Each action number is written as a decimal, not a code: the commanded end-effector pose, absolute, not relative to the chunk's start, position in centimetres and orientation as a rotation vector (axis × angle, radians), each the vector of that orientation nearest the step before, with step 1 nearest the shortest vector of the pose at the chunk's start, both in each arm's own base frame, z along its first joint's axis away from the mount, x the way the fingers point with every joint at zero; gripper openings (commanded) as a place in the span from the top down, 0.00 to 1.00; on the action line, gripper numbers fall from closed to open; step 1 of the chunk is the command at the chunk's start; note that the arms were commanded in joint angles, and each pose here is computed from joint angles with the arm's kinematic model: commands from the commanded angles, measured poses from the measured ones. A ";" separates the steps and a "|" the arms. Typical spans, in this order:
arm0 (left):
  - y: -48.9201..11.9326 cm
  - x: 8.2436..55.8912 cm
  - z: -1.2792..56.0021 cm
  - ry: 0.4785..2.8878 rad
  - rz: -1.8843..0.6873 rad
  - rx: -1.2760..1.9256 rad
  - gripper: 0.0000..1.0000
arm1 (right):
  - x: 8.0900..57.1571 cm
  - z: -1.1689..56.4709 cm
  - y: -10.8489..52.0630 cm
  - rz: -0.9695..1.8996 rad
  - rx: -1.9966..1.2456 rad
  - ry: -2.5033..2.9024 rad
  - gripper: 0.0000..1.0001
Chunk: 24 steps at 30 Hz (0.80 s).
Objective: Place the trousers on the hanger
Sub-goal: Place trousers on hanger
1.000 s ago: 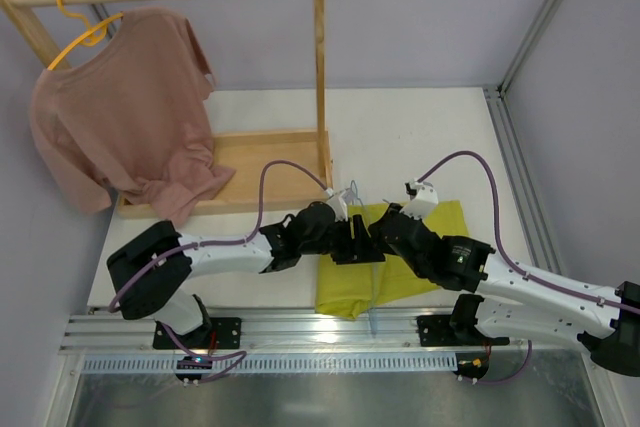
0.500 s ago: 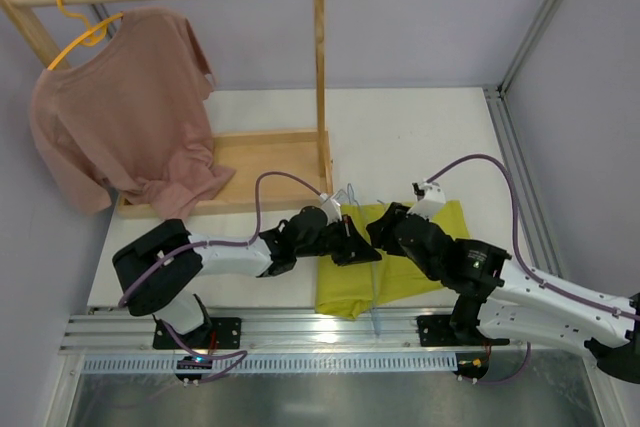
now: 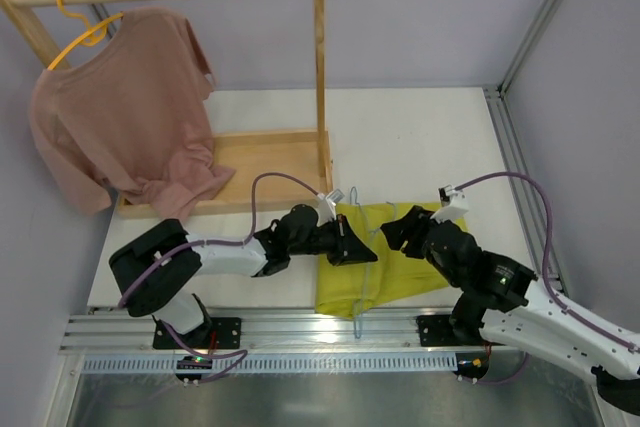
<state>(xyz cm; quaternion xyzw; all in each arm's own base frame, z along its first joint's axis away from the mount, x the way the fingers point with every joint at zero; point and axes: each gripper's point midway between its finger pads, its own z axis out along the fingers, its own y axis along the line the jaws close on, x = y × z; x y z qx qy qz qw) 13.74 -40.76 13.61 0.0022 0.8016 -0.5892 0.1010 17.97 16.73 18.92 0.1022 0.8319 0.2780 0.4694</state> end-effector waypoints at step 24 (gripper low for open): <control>-41.0 14.8 15.7 2.118 -2.148 -0.157 0.99 | 16.1 20.5 18.4 0.951 0.024 2.019 0.33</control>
